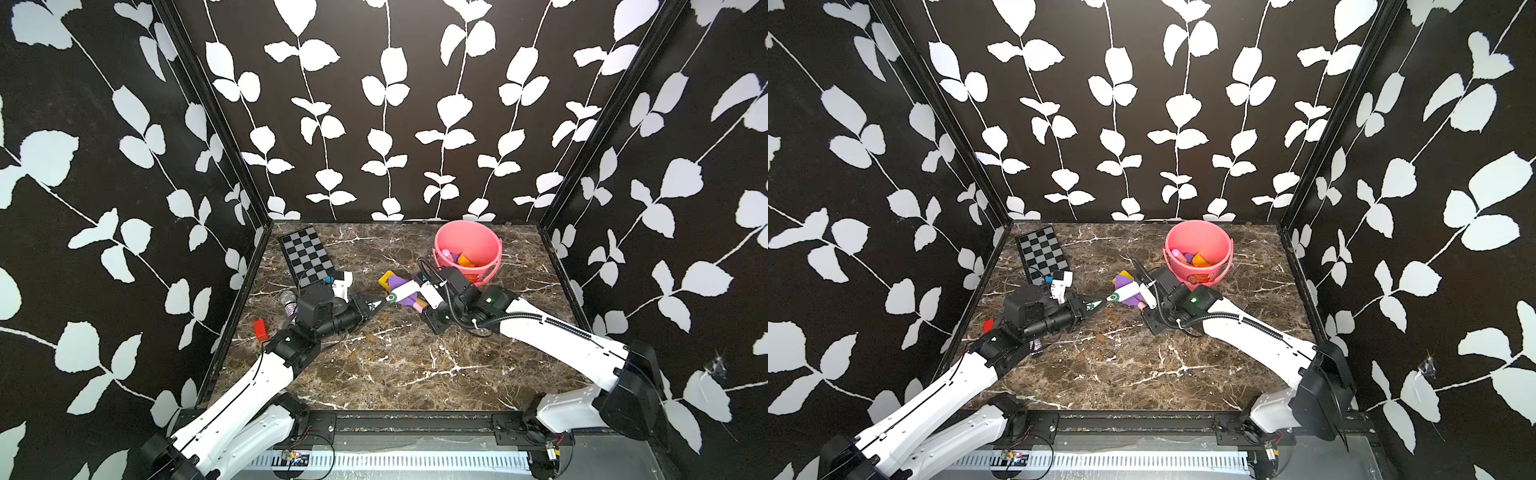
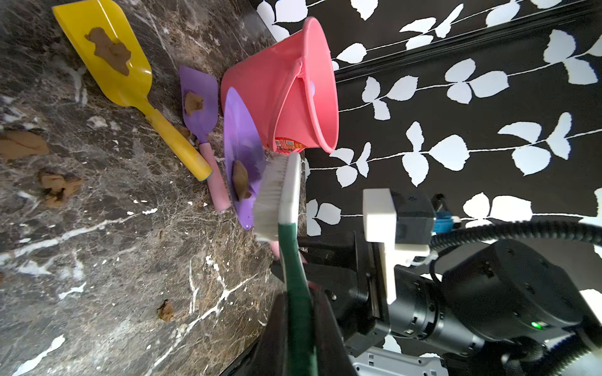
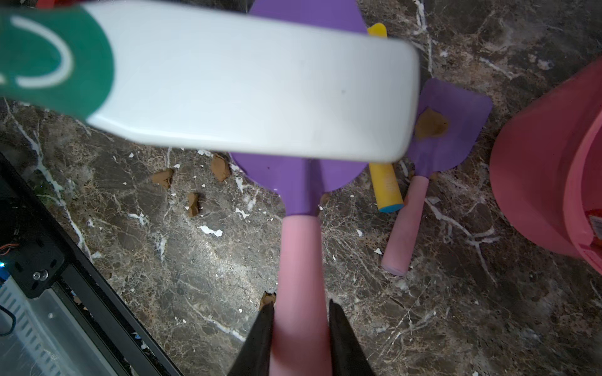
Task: Brush the soil off the hand trowel and place it into the bucket
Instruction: Brush off the soil from the hand trowel.
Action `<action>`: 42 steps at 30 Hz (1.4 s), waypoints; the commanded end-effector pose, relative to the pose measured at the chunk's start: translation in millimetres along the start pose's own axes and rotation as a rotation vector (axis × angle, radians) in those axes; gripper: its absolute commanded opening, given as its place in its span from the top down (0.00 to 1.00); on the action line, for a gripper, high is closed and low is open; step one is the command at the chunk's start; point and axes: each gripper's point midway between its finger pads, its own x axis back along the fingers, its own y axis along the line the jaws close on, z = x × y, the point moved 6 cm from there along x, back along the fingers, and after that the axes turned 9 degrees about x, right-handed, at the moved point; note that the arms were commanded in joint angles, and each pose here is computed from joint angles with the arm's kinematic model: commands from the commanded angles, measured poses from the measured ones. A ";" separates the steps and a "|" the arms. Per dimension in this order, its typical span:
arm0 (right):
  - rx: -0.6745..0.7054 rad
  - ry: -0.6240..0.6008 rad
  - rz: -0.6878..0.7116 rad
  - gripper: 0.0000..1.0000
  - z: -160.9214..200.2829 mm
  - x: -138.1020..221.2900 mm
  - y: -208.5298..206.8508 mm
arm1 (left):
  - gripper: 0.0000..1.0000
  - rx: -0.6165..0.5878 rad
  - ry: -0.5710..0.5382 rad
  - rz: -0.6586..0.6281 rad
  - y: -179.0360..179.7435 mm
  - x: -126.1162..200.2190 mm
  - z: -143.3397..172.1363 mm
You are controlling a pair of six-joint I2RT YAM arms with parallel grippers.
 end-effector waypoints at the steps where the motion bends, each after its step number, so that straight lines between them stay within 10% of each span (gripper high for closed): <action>1: -0.002 -0.067 0.010 1.00 -15.6 4.4 1.2 | 1.00 -0.010 -0.005 0.027 -3.1 -1.3 -0.2; 15: 0.074 0.051 0.076 1.00 16.4 17.3 -5.9 | 1.00 -0.011 -0.140 -0.031 2.8 27.6 -27.1; 31: 0.050 0.029 0.024 1.00 0.4 3.7 0.0 | 1.00 0.035 0.082 0.014 8.9 -5.6 -2.4; 42: 0.071 0.085 0.081 1.00 23.9 12.6 -6.4 | 1.00 -0.022 -0.061 -0.060 6.8 31.0 -26.4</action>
